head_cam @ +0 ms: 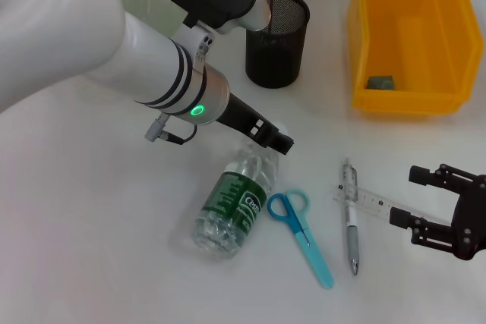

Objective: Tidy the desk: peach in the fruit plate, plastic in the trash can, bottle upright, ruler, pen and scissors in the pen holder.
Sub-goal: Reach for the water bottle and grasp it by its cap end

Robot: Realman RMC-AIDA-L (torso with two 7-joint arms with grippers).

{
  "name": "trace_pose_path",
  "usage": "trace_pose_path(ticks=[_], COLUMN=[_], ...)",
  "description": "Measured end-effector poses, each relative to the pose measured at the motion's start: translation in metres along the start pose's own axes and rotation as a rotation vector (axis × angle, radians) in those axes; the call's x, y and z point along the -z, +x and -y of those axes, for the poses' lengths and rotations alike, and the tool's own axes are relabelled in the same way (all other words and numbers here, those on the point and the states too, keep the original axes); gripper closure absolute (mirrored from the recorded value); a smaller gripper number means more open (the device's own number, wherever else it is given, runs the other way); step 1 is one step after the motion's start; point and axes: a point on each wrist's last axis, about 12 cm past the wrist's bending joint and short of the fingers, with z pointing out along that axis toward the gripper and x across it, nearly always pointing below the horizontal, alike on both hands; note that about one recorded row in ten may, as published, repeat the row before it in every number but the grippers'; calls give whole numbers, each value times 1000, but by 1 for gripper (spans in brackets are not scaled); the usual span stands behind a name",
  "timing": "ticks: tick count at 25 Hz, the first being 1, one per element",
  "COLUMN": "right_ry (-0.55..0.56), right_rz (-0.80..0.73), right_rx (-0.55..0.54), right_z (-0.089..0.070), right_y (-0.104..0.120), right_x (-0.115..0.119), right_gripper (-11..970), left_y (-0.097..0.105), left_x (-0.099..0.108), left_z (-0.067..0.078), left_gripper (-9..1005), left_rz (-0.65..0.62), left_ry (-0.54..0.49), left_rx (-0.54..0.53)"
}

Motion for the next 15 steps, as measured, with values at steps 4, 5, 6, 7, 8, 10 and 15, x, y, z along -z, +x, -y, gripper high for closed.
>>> trace_pose_path(ticks=[4,5,6,7,8,10,15], right_ry=[-2,-2,-2,-3,-3,-4,-6], right_rz=[1,1,1,2,2,2,4], right_rx=[2,1,0,0,0,1,2], right_z=[0,1,1,1,1,1,2], right_y=[-1,-1,-1,-1,-1,-2,-3], right_x=[-1,-1,-1,-1,-1,-2,-3], right_gripper=[205,205,205,205,205,205,205], left_y=[0,0,0,0,0,0,-1], left_x=[-1,-1,-1,-1,-1,-2,-9], left_z=[0,0,0,0,0,-1,1], left_gripper=[124,124,124,123,123,123,123], left_rz=[-1,3,3,3,3,5,-16], left_ry=[0,-1,-1,-1,-1,-3,4], left_rx=[-1,0,0,0,0,3,-9])
